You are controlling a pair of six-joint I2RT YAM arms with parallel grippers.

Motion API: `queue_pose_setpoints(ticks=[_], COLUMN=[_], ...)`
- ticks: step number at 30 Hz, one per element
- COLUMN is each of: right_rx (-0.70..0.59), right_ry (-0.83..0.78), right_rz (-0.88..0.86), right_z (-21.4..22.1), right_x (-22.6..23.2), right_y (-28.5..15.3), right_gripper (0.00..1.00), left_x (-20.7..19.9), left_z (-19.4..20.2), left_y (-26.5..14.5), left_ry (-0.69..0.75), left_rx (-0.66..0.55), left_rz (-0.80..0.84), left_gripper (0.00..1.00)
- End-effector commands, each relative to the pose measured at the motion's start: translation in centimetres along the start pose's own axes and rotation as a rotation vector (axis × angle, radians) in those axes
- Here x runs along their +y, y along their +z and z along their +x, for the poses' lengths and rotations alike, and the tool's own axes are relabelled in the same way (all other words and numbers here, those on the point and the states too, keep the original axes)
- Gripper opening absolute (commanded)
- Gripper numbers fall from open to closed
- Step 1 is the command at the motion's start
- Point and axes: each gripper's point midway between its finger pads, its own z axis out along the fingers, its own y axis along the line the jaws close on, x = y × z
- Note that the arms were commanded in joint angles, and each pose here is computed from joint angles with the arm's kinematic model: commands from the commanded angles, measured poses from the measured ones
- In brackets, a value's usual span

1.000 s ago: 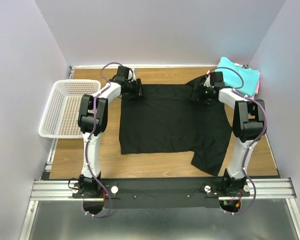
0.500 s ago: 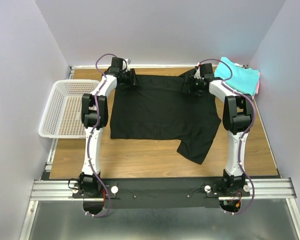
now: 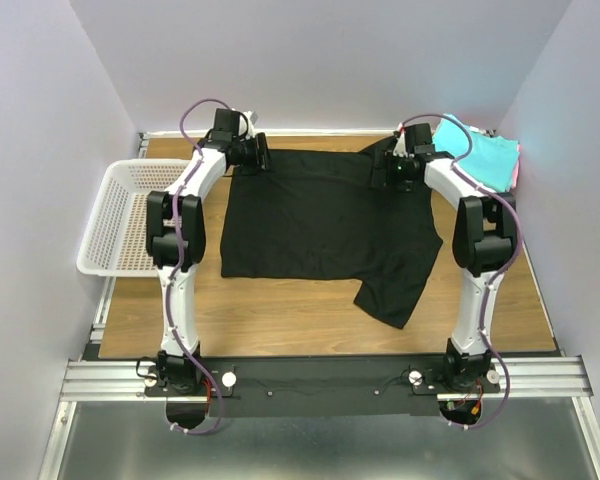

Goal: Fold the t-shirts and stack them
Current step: Flatten the tshirt out

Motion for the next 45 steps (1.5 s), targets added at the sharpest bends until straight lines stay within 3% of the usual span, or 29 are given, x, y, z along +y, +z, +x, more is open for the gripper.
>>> queue_pose_setpoints(ticks=[1,8,17,26,35,40,45], right_rx=[-0.024,0.066,0.112,0.123,0.099,0.064,0.031], right_ry=[-0.047,-0.025,-0.017,0.002,0.015,-0.017,-0.012], right_rz=[0.043,0.054,0.121,0.22,0.326,0.281,0.184], right_z=[0.1,4.6,6.2,5.7,2.6,0.3,-1.4], right_x=[-0.2,-1.0,-2.8,-5.1,-8.1,-7.4,-5.3], right_y=[-3.4,-3.3,-1.5,1.1,2.2,2.1,1.4], right_gripper=[1.0,1.0,1.0,1.0,1.0,1.0,1.0], left_x=[-0.6,1.7,3.4,3.6,1.9,-0.2,-1.5], left_z=[0.4,7.7,10.2,8.6,4.0,1.3,-1.3], left_y=[-3.3,-3.0,-0.6,2.5,5.2,4.8,1.3], left_ry=[0.052,-0.005,-0.053,-0.05,-0.025,0.006,0.038], left_rx=[-0.034,0.09,0.154,0.155,0.105,0.048,-0.041], left_rz=[-0.055,-0.101,-0.13,-0.109,-0.043,-0.007,-0.046], left_gripper=[0.63,0.63,0.63,0.63,0.63,0.63,0.63])
